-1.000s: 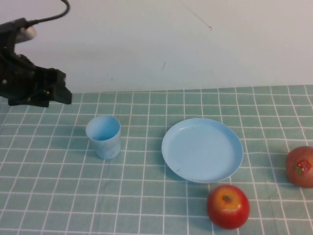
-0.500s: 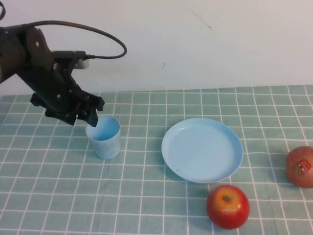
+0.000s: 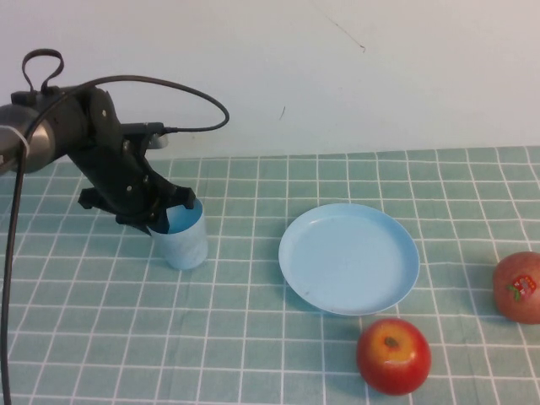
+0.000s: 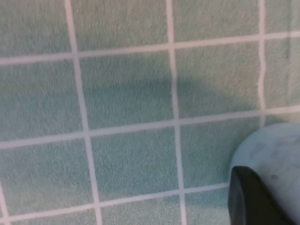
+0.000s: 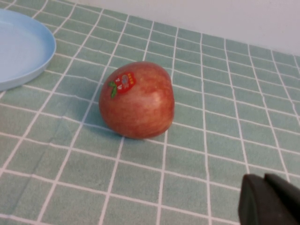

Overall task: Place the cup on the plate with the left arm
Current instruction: Pick up the cup from the table, then place the cup on the plate

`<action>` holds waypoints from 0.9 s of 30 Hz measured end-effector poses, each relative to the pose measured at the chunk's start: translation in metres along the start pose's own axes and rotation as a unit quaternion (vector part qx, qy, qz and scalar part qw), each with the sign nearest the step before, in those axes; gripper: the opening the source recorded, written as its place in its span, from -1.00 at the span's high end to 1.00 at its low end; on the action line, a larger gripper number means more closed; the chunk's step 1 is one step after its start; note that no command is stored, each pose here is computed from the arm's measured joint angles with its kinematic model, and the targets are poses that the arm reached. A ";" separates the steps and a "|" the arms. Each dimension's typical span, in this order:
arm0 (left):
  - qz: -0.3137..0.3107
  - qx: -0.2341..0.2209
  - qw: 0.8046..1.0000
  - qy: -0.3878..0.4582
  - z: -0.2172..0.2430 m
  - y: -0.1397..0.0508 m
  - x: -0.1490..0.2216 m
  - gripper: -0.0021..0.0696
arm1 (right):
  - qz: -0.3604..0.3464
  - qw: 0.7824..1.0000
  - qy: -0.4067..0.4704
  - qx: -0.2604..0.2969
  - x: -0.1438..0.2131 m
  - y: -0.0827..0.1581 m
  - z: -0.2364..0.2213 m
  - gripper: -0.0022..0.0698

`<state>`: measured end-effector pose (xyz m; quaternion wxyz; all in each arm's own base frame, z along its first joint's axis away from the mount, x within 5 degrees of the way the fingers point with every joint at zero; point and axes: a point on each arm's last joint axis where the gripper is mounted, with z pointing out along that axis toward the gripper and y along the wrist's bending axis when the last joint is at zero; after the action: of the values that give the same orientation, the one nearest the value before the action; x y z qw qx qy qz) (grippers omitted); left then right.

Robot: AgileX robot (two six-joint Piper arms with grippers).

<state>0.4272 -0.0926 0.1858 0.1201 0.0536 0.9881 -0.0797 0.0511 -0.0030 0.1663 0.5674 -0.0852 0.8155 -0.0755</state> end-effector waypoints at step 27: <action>0.270 0.097 0.957 -0.047 -0.030 -0.210 0.015 0.89 | 0.000 1.000 0.000 0.000 0.000 0.000 0.000 0.95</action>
<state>0.3800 -0.2922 0.2409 0.1778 0.3256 0.9176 -0.1427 0.0511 -0.0030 0.1663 0.5674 -0.0852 0.8155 -0.0755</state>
